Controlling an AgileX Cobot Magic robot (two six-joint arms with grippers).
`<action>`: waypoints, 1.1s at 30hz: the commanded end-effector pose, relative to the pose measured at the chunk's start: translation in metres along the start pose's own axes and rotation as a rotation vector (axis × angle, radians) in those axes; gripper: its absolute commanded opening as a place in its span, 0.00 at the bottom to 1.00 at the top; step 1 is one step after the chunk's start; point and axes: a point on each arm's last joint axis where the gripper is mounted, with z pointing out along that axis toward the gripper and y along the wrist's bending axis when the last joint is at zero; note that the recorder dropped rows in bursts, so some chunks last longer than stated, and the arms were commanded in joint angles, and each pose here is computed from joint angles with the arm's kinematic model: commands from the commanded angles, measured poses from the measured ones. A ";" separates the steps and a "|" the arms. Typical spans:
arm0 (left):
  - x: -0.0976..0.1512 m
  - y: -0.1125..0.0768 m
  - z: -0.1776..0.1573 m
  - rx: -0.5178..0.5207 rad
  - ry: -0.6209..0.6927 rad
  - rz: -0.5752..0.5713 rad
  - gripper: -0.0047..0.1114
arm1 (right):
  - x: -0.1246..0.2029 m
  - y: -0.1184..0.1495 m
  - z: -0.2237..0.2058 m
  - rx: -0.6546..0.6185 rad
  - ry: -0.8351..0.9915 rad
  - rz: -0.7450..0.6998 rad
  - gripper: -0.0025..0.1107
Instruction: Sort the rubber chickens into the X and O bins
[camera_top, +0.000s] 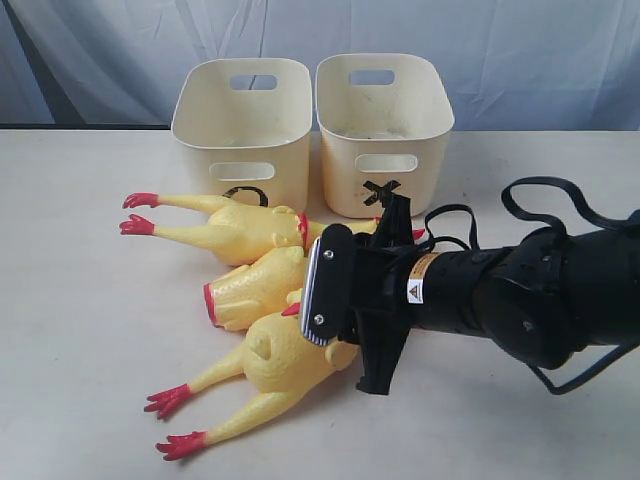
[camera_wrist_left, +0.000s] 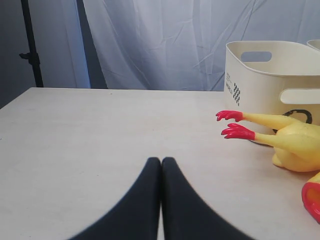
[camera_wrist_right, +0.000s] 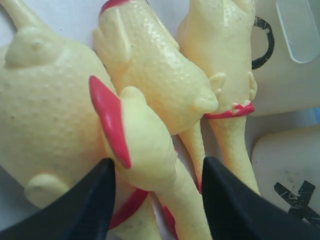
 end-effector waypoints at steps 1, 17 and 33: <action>0.001 0.000 0.000 -0.004 -0.006 0.003 0.04 | -0.001 -0.003 0.001 0.010 -0.004 0.001 0.46; 0.001 0.000 0.000 -0.004 -0.006 0.003 0.04 | 0.000 -0.002 0.001 0.002 0.002 0.014 0.46; 0.001 0.000 0.000 -0.004 -0.006 0.003 0.04 | 0.001 -0.001 0.005 0.005 0.001 0.061 0.46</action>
